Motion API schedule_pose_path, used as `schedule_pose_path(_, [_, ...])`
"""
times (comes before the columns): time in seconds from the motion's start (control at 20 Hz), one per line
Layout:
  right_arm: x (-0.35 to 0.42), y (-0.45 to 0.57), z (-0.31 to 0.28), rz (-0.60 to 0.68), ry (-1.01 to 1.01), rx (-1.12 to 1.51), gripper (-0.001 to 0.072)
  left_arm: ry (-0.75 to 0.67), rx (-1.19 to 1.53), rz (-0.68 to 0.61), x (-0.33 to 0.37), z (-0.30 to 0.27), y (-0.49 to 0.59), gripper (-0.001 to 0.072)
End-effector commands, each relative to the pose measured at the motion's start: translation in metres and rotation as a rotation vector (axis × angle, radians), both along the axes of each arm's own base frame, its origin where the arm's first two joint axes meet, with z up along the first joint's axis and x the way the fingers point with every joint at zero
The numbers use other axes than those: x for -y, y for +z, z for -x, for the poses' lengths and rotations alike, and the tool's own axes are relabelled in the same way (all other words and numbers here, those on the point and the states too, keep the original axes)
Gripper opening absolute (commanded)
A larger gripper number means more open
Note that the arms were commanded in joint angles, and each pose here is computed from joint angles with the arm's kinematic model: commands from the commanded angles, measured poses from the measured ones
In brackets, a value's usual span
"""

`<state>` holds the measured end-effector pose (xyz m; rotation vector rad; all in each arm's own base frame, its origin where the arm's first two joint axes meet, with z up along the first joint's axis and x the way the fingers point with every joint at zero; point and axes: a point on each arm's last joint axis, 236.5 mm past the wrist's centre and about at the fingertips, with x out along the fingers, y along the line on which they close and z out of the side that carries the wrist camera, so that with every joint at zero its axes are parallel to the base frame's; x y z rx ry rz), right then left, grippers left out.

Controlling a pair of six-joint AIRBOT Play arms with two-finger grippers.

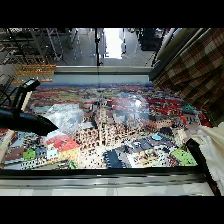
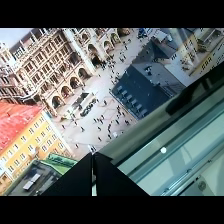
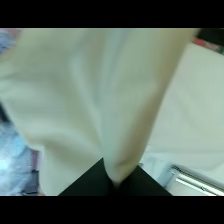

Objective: Fold the clothes and pants, and hang the long-sleeved shirts on hangers.

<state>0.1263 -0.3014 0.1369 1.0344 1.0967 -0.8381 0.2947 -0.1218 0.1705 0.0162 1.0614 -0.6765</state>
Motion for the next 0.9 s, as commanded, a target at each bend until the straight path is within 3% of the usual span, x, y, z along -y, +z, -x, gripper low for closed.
schedule_pose_path(0.0, [-0.008,-0.080,0.087,-0.116,-0.091,-0.227,0.0018,-0.008,0.061,-0.005,-0.001,-0.013,0.003,0.0008])
schedule_pose_path(0.15, [-0.011,-0.135,0.098,-0.134,-0.021,-0.277,0.0039,0.014,0.101,0.002,-0.001,-0.023,0.007,0.0008])
schedule_pose_path(0.25, [-0.007,-0.141,0.097,-0.113,0.051,-0.275,0.0507,0.018,0.109,0.004,-0.001,-0.025,0.008,0.0008])
schedule_pose_path(0.3, [0.000,-0.134,0.094,-0.080,0.073,-0.268,0.0676,0.018,0.109,0.004,-0.001,-0.025,0.008,0.0008])
schedule_pose_path(0.45, [0.023,-0.082,0.053,0.023,0.052,-0.163,0.0702,0.018,0.109,0.003,-0.001,-0.025,0.008,0.0009])
schedule_pose_path(0.55, [0.027,-0.041,-0.034,0.078,0.048,0.128,0.0702,0.021,0.113,0.003,-0.001,-0.026,0.009,0.0008])
schedule_pose_path(0.65, [-0.011,-0.008,-0.131,0.026,0.176,0.424,0.0694,0.049,0.143,-0.034,-0.011,-0.034,0.008,0.0008])
schedule_pose_path(0.7, [-0.042,-0.002,-0.168,-0.011,0.287,0.497,0.0628,0.080,0.174,-0.092,-0.025,-0.043,0.005,0.0008])
schedule_pose_path(0.75, [-0.078,-0.007,-0.192,-0.046,0.415,0.505,0.0596,0.155,0.206,-0.178,-0.050,-0.056,0.003,0.0007])
schedule_pose_path(0.85, [-0.158,-0.034,-0.221,-0.125,0.670,0.426,0.0567,0.442,0.278,-0.295,-0.108,-0.085,0.012,0.0008])
